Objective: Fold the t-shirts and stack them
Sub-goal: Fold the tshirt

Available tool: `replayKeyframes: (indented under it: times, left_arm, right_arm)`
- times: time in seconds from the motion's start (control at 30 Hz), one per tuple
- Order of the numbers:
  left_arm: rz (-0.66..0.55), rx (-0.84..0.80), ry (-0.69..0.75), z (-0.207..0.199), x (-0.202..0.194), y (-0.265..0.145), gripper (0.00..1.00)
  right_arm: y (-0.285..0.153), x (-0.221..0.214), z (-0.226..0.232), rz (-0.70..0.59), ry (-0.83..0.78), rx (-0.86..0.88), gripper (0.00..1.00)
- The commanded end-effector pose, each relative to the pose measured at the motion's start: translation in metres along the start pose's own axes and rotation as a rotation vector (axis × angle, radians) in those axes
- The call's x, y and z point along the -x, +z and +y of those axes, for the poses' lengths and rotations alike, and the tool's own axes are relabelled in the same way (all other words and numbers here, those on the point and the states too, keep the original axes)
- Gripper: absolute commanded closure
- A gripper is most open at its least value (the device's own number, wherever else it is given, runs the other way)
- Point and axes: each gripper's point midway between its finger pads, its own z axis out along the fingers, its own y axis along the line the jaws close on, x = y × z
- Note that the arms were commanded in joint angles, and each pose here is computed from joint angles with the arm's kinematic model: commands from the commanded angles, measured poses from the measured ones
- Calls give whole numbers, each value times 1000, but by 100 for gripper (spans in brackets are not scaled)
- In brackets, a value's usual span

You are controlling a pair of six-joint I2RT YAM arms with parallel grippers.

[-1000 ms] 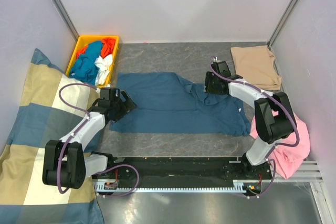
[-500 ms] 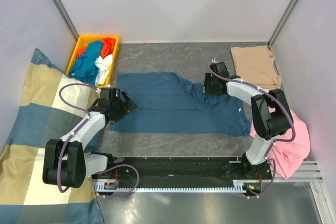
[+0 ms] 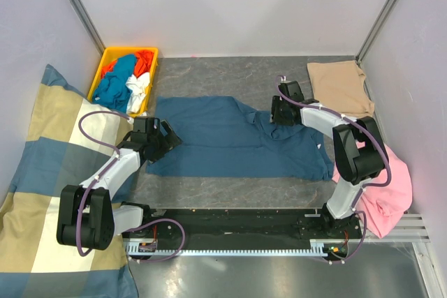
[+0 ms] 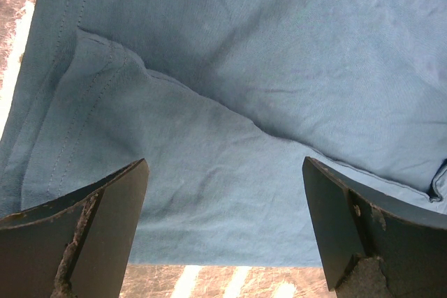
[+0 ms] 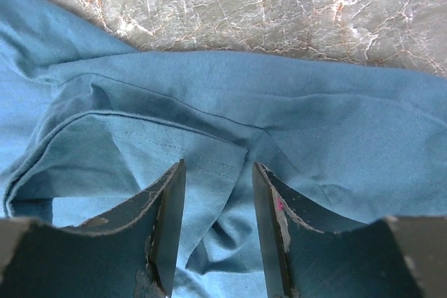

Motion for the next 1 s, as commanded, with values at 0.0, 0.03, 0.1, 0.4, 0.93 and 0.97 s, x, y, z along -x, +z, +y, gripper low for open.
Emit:
replayKeyframes:
  times: [0.0,0.03,0.1,0.4,0.93,0.97]
  left_arm:
    - [-26,-4,2,-3,6,0,1]
    - [-25,-4,0,-3,6,0,1]
    - [-25,-1,3,-2,6,0,1]
    - [-30,2,-1,-1,6,-1,1]
    - [-184,31,69,-34,79,-9,1]
    - [-226,33,70,-43,98,-14,1]
  right_arm:
    - [4,14,9,-32,-7,23,50]
    - [5,14,9,-31,-7,23,50]
    - [7,14,8,-29,-7,19,51]
    - [13,10,7,-17,-11,13,70]
    - [-31,22,13,-78,-10,63,99]
    - [-33,21,14,-79,-8,69,99]
